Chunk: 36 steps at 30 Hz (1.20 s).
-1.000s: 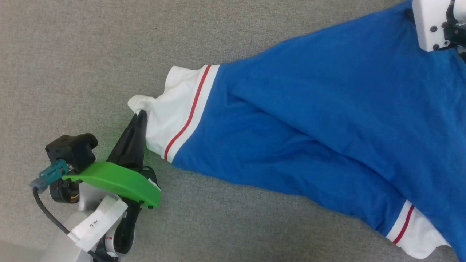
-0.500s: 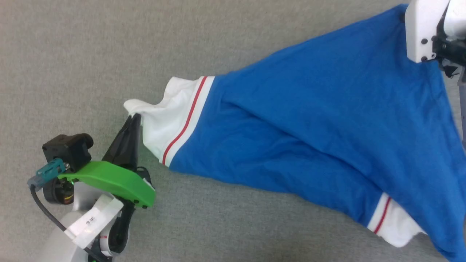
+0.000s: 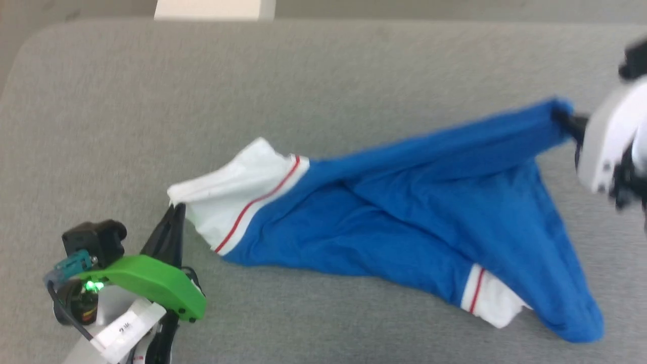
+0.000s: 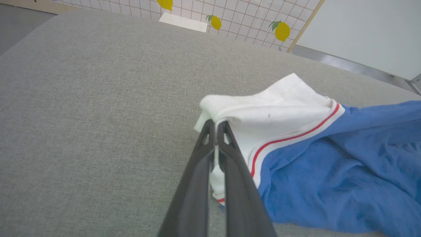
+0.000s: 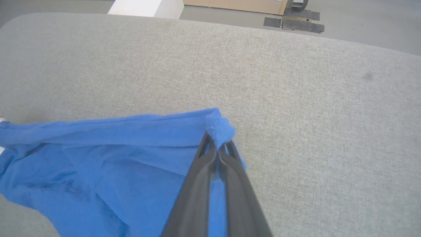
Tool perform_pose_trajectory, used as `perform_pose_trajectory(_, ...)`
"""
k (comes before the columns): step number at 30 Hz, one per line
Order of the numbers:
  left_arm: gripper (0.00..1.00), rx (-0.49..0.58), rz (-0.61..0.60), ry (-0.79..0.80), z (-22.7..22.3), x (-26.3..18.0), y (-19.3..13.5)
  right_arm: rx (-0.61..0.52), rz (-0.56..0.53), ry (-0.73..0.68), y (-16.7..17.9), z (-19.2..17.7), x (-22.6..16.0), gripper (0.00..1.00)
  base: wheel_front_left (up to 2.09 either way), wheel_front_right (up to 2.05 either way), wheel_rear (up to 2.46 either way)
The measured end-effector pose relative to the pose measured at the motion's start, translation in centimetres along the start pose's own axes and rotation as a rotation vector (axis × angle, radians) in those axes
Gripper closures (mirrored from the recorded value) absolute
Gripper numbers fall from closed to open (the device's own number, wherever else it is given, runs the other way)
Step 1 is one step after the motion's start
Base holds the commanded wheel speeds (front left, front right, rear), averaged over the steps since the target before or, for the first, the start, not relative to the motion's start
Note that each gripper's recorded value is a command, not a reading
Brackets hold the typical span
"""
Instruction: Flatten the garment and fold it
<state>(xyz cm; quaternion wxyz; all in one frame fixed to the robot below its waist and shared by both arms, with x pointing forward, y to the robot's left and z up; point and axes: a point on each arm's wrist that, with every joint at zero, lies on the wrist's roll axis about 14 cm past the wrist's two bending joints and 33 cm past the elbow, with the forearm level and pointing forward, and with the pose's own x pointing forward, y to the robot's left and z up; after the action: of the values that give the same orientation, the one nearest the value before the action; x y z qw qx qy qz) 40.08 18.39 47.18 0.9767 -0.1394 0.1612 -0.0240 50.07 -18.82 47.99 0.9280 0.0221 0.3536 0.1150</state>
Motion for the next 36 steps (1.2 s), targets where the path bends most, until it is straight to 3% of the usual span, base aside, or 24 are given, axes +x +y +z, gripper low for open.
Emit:
perform_pose_trajectory(9, 1.00, -0.002, -0.071, -0.025, 0.8, -1.5, -2.6, 0.145, -0.022, -0.037, -0.7, -5.9, -6.7, 1.00, 0.00, 0.00, 0.00)
perform_pose_trajectory(19, 1.00, -0.005, -0.123, -0.029, 0.8, -1.7, -4.6, 0.258, -0.019, -0.002, 0.5, -11.3, -10.0, 1.00, 0.00, 0.00, 0.00)
perform_pose_trajectory(28, 1.00, -0.017, -0.126, -0.030, 0.9, -1.5, -4.6, 0.233, -0.016, -0.029, 0.6, -10.1, -10.1, 1.00, 0.00, 0.00, 0.00)
perform_pose_trajectory(36, 1.00, 0.024, -0.182, -0.122, 5.9, 1.7, -5.0, 0.101, -0.002, -0.127, 0.3, -2.1, -8.9, 1.00, 0.00, 0.00, 0.00)
